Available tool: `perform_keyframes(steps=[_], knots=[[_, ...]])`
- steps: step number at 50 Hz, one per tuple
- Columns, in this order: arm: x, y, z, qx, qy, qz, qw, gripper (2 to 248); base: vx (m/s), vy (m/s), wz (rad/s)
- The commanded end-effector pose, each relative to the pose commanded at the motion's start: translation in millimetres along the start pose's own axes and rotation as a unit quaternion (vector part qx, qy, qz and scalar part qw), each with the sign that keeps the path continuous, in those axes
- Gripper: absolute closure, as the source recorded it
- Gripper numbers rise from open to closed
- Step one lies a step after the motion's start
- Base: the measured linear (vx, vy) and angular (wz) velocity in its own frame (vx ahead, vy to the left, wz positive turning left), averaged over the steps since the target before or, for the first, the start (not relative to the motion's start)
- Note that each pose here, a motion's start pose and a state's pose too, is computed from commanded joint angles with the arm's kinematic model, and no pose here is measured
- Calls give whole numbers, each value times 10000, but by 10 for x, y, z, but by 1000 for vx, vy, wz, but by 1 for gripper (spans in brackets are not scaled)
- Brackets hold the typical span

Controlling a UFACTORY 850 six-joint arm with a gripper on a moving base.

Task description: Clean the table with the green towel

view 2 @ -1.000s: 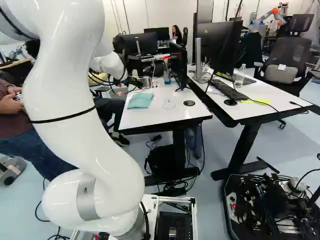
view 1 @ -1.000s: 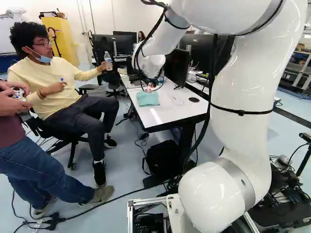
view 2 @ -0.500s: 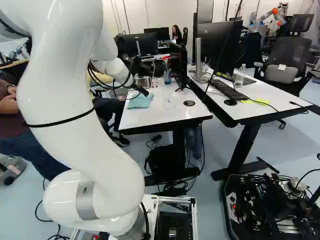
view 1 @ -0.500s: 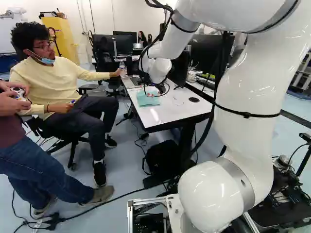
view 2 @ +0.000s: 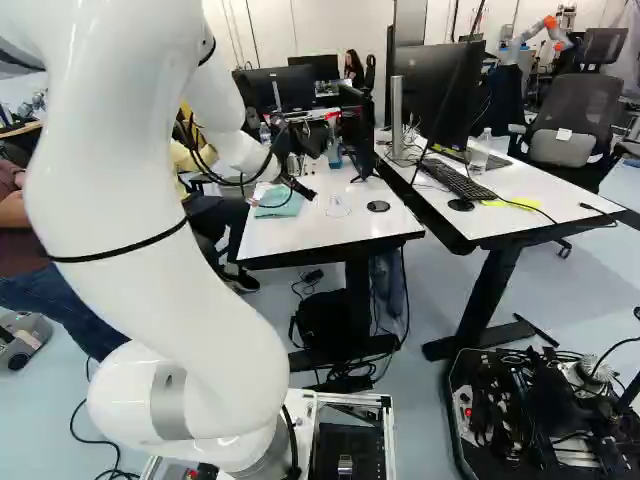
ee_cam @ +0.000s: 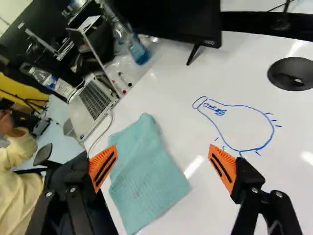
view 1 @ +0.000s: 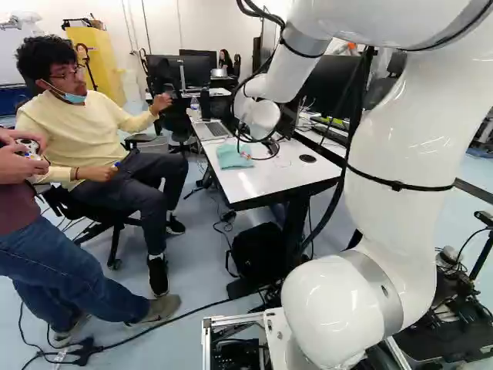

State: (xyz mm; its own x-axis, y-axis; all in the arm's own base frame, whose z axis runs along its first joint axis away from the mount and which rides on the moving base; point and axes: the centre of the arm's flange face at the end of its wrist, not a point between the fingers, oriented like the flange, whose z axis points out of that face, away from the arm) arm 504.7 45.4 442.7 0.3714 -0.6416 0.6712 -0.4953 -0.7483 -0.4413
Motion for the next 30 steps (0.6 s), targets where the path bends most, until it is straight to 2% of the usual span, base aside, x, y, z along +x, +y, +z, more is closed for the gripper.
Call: perform_keyframes(steps=[7,15,23,30], knots=[[21,164,-11,-233,270,283,9990,3,0,0,0],[41,357,-28,-523,576,593,9952,3,0,0,0],[49,556,-50,-848,844,917,9886,3,0,0,0],[69,718,-116,-1118,1063,1232,9803,3,0,0,0]])
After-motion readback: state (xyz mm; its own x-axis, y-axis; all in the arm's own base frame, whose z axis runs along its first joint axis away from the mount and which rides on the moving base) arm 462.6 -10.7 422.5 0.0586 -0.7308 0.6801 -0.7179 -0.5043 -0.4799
